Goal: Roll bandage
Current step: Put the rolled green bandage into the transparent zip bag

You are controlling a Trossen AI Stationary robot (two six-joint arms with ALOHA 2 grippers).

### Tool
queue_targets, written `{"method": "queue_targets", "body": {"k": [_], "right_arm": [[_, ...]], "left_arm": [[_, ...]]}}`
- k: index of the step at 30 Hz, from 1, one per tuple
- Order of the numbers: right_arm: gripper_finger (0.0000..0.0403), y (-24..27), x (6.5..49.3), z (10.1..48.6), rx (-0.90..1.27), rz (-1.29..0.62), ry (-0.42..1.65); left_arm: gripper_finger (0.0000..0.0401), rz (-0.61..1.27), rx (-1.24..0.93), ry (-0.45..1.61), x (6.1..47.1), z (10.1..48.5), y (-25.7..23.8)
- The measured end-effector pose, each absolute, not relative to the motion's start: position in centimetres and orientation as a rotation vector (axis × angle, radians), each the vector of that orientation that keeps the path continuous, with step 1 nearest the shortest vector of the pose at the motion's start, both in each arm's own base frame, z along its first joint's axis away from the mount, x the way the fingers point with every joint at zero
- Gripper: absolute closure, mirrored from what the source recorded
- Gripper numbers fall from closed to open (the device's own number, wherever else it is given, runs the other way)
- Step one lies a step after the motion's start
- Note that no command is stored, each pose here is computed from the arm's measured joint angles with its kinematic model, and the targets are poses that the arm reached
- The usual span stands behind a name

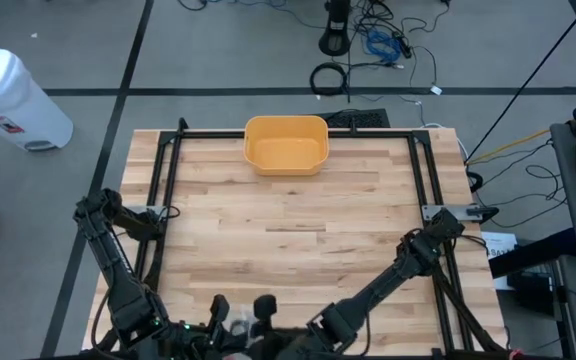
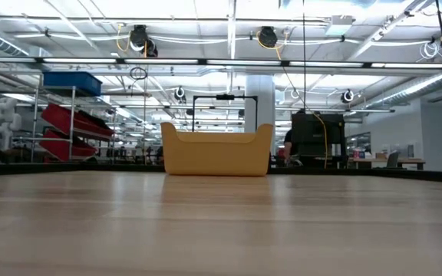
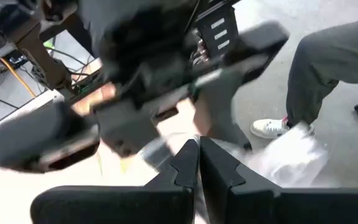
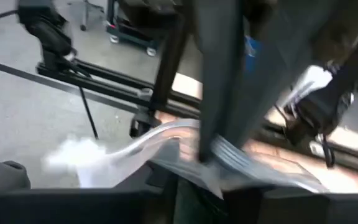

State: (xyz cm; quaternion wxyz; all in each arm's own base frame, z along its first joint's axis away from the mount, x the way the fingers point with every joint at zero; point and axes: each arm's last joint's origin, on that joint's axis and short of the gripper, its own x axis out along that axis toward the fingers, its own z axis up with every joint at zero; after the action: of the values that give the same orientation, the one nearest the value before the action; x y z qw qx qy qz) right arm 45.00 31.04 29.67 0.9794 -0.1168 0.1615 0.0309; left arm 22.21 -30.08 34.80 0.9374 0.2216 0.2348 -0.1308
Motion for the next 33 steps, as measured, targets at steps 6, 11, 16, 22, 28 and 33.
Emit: {"method": "queue_targets", "body": {"k": [6, 11, 16, 22, 28, 33], "right_arm": [[0.0233, 31.5, 44.9, 30.0, -0.263, 0.069, 0.286], [0.0184, 31.3, 44.8, 30.4, -0.281, 0.066, 0.283], [0.0171, 31.4, 43.5, 32.1, -0.282, 0.088, 0.289], [0.017, 31.0, 42.3, 32.5, -0.232, 0.126, 0.396], [0.017, 31.1, 42.1, 32.4, -0.25, 0.164, 0.408], [0.017, 31.0, 42.1, 32.7, -0.258, 0.095, 0.385]], "left_arm": [[0.0384, -0.267, 0.455, 0.481, 22.2, 34.8, -30.1], [0.0384, -0.266, 0.461, 0.486, 22.1, 34.7, -30.0], [0.0384, -0.263, 0.459, 0.484, 22.2, 34.8, -30.0], [0.0384, -0.261, 0.467, 0.491, 22.2, 34.7, -30.0], [0.0384, -0.261, 0.466, 0.49, 22.2, 34.7, -30.0], [0.0384, -0.261, 0.462, 0.488, 22.2, 34.7, -30.0]]}}
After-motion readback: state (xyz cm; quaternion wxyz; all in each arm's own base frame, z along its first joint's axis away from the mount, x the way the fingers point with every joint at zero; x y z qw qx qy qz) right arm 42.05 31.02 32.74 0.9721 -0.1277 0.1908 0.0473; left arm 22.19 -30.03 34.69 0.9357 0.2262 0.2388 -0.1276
